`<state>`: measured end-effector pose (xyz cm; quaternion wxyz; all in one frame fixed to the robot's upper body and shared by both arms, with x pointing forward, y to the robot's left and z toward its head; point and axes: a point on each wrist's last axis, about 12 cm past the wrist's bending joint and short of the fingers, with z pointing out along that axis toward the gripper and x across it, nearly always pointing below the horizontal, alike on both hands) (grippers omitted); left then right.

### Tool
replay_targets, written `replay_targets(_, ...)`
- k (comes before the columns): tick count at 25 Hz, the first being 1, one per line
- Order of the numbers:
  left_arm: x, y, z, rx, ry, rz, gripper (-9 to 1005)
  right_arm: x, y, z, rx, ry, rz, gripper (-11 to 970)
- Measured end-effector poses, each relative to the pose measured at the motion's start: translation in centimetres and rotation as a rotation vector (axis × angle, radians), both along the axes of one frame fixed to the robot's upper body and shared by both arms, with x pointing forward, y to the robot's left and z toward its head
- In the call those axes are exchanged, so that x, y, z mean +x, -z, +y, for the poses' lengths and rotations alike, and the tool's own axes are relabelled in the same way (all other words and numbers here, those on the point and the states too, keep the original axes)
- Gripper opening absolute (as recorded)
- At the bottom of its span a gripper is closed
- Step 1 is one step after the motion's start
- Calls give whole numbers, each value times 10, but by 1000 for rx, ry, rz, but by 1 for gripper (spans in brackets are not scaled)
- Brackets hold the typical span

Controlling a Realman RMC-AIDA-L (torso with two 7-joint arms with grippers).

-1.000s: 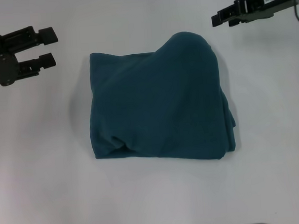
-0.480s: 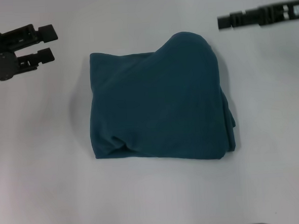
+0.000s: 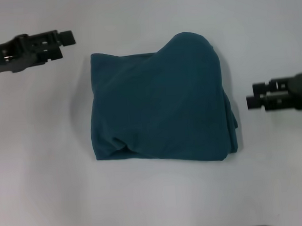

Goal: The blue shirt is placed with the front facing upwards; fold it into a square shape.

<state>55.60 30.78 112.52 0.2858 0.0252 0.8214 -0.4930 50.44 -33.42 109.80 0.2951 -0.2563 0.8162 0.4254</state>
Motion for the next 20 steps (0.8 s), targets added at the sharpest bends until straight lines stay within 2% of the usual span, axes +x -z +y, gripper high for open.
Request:
replay_targets(5,9,18,-29,122,26,-123,812,-19,16,0,14,5,-21,716)
replay_targets(7,11,26,-40,174,29,-159,810,-21,21,2,16,2,-9,716)
replay_targets(11,21,38,-52,259,-3,-166,808,-19,25,5,17,-3,9,716)
replay_targets(20,44,46,-69,322,-76,-160,801,-12,26,7,10,10,5,716)
